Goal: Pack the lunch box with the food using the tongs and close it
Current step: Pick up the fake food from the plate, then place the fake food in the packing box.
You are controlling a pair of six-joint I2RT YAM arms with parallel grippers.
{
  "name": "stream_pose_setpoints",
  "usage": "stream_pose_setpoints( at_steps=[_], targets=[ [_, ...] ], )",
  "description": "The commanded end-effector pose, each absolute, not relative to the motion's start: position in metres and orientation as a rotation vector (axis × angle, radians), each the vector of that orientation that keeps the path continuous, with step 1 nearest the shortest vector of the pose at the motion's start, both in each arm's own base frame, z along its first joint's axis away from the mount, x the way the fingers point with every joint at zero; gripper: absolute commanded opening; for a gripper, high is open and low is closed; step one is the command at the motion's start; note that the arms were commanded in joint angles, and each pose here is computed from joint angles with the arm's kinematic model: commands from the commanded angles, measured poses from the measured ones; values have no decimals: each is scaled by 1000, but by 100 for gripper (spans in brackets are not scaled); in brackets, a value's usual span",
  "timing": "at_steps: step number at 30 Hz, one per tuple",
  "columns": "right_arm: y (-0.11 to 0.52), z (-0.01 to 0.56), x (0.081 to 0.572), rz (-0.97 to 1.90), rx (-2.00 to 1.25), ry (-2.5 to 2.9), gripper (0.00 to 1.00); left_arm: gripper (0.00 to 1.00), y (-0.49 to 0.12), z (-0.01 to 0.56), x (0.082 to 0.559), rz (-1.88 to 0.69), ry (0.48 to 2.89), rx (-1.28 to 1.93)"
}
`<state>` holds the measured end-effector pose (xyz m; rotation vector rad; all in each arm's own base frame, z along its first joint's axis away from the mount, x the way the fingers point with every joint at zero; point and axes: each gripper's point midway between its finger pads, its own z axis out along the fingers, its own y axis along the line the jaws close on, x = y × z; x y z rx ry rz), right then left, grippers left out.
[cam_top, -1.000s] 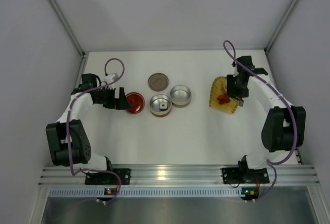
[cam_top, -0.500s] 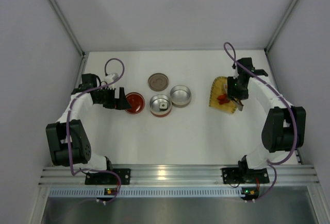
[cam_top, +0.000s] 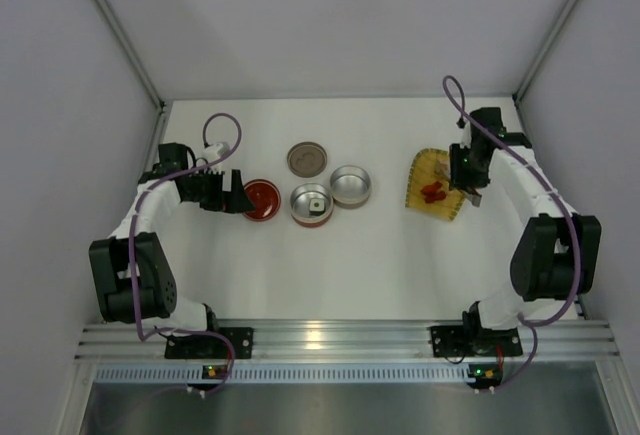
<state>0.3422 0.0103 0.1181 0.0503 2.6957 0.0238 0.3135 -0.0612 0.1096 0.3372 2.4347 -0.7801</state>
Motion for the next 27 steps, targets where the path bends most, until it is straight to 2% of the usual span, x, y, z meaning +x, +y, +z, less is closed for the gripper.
stream_pose_setpoints(
  at_steps=[1, 5, 10, 20, 27],
  targets=[
    [11, 167, 358, 50, -66, 2553, 30, 98, -61, 119, 319, -763, 2383, 368],
    [17, 183, 359, 91, -190, 2507, 26, 98, -61, 119, 319, -760, 2382, 368],
    [40, 207, 361, 224, -397, 2435, 25, 98, -62, 122, 319, -778, 2381, 360],
    [177, 235, 323, 384, -1147, 2188, 28, 98, -59, 127, 321, -821, 2375, 334],
    [230, 230, 303, 429, -1540, 2025, 27, 98, -57, 127, 320, -805, 2377, 345]
  ],
)
